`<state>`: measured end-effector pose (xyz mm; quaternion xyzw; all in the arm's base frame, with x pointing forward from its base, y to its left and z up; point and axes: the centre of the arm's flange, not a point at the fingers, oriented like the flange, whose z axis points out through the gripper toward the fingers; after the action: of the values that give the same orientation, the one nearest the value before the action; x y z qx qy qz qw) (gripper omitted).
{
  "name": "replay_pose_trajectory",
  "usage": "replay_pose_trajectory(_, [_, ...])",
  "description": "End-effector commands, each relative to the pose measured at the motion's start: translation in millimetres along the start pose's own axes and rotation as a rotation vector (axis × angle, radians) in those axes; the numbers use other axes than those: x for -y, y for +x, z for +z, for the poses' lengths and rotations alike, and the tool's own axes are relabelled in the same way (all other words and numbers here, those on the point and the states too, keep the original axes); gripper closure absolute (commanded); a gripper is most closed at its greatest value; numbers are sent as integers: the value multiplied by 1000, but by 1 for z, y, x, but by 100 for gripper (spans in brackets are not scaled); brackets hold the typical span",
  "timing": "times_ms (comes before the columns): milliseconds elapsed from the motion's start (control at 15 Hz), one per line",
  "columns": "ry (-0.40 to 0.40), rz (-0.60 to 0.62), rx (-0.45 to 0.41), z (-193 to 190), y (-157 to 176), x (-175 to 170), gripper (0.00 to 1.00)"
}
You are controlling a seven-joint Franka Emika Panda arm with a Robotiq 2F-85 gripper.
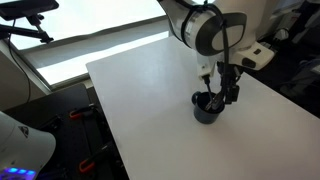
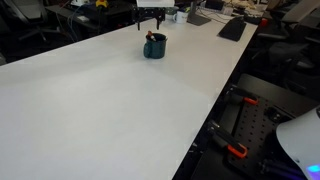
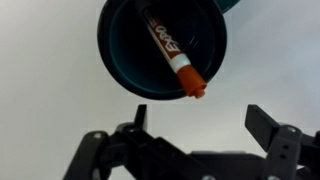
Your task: Take the marker out of the cup
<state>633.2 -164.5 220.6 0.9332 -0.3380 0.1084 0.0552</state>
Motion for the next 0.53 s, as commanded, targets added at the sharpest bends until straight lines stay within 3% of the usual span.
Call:
replay_pose_trajectory(0, [72,-20,28,-31,-13,-11,0])
replay_pose_trajectory(200, [102,-54,60,-44,-20,-15,0])
replay_pose_trajectory(467, [87,-142,162,-45,-24,-18,0])
